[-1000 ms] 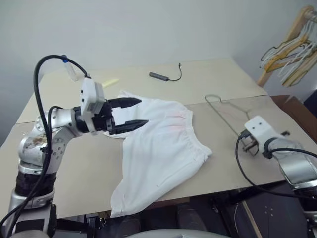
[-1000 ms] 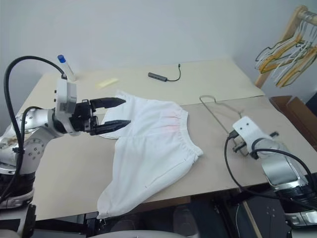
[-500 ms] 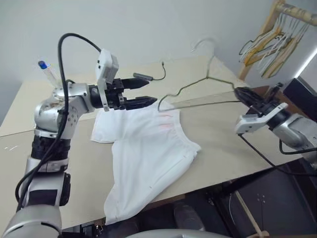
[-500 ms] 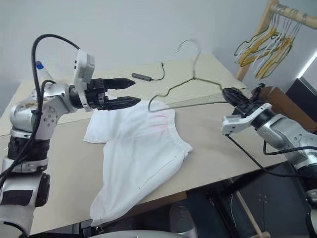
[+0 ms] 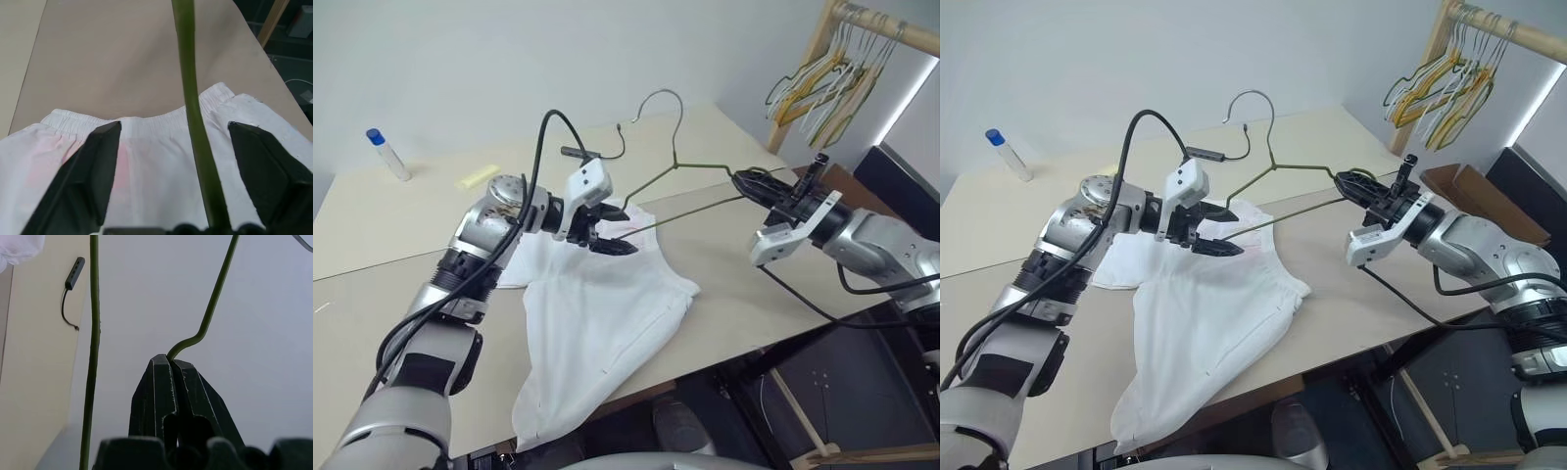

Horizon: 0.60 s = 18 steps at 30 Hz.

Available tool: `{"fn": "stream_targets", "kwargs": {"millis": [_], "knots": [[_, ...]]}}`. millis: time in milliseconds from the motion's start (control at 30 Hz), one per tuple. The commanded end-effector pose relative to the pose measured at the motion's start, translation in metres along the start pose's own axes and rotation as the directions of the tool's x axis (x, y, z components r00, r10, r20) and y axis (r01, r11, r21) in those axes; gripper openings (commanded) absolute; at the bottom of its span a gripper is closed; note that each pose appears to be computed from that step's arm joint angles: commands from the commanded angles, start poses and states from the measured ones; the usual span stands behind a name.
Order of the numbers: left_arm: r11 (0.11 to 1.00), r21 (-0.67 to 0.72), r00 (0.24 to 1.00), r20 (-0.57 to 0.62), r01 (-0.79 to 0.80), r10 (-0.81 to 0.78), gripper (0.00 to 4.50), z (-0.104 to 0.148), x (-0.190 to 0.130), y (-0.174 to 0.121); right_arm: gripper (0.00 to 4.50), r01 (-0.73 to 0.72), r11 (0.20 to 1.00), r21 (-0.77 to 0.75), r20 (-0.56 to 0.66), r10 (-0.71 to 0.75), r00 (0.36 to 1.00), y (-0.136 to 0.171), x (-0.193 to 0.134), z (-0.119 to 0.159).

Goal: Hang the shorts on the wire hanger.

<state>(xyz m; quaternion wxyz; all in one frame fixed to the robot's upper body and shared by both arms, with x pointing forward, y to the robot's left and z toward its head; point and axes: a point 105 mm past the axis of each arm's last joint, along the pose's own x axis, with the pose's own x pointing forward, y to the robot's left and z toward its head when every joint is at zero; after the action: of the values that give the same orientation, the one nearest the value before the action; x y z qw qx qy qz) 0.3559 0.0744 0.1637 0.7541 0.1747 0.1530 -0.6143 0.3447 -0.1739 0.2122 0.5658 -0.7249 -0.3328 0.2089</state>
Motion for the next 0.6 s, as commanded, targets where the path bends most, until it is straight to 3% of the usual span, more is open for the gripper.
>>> {"fn": "stream_targets", "kwargs": {"millis": [33, 300, 433, 600], "knots": [[0.999, 0.029, 0.999, 0.035, -0.031, 0.03, 2.53, 0.013, -0.008, 0.004, 0.0, 0.093, 0.995, -0.034, -0.005, -0.093, 0.996, -0.029, 0.003, -0.005], [0.998, -0.01, 0.996, 0.059, -0.07, 0.07, 0.04, 0.009, -0.023, 0.006, 0.0, 0.088, 0.996, -0.035, -0.037, -0.089, 0.995, -0.026, -0.002, -0.009], [0.998, 0.01, 0.997, 0.047, -0.064, 0.063, 0.0, 0.006, -0.03, 0.001, 1.06, 0.063, 0.996, 0.06, 0.009, -0.064, 0.998, -0.02, -0.006, 0.001], [0.995, 0.039, 0.995, 0.022, -0.096, 0.095, 0.0, 0.005, -0.039, 0.003, 2.88, 0.029, 0.945, 0.326, 0.086, -0.06, 0.994, -0.029, -0.014, 0.017]]}}
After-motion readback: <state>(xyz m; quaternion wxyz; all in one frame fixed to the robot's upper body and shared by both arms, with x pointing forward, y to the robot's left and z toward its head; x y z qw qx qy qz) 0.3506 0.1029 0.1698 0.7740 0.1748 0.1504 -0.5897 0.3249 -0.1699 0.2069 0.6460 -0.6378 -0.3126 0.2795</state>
